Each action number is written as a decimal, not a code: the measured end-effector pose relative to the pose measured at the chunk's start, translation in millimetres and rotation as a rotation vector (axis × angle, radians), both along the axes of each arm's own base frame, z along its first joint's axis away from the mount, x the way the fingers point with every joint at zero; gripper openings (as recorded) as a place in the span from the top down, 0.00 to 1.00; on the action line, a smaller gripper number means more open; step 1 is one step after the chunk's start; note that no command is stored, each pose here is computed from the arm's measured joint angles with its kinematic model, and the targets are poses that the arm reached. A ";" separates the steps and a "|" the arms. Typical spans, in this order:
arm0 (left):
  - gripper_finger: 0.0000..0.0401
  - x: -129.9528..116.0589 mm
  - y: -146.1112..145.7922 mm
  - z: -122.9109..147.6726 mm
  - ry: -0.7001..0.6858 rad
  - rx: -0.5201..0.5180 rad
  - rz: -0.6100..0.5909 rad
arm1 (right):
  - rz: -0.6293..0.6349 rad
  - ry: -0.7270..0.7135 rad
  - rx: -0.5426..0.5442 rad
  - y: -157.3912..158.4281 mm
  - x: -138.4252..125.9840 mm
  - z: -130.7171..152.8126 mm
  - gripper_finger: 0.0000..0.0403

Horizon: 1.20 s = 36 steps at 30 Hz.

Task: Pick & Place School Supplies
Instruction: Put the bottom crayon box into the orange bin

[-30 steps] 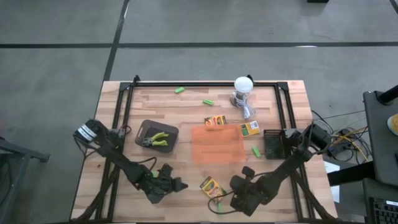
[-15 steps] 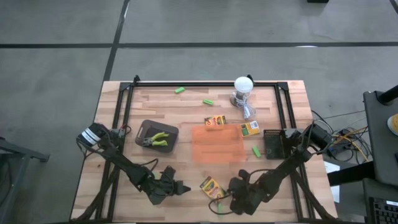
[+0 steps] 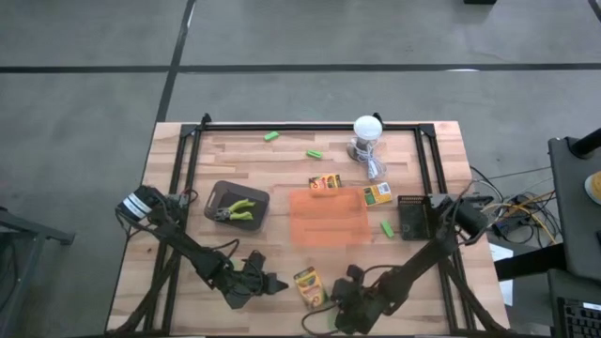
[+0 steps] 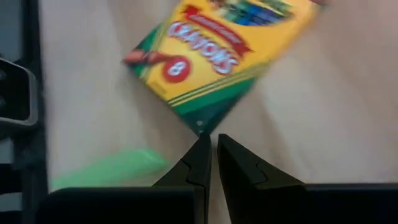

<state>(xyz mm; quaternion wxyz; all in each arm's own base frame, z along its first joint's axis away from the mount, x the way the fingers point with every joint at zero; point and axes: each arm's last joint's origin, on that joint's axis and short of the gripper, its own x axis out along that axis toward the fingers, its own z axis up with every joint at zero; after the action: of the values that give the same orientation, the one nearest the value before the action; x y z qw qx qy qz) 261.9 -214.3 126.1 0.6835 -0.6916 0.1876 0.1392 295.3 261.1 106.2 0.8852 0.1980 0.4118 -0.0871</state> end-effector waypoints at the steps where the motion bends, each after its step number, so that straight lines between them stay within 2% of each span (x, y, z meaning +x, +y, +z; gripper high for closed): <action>1: 0.67 0.0 0.0 0.0 0.000 -0.001 -0.001 | 0.007 -0.008 0.001 2.8 4.8 0.4 0.93; 10: 0.67 0.0 -0.7 0.2 0.001 -0.002 -0.022 | 0.041 -0.028 0.003 10.4 44.4 3.1 0.93; 14: 0.67 -0.4 -2.1 -0.1 0.018 -0.018 -0.066 | 0.028 0.028 -0.013 5.9 44.0 5.2 0.93; 19: 0.67 -0.7 -2.4 -0.2 0.022 -0.037 -0.067 | 0.017 0.075 -0.071 -0.9 36.4 13.4 0.93; 24: 0.67 -0.6 -2.4 -0.1 0.024 -0.060 -0.056 | -0.025 0.025 -0.113 -4.7 38.5 19.9 0.93; 36: 0.67 -1.2 -2.1 -1.2 0.057 -0.099 -0.076 | -0.062 0.026 -0.133 -26.1 54.4 17.4 0.93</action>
<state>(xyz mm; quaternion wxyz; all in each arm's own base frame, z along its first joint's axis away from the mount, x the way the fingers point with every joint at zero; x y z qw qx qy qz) 260.7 -216.4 124.8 0.6477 -0.7126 0.2396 0.1235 349.7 235.0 123.6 0.8878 0.1503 0.4104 -0.1444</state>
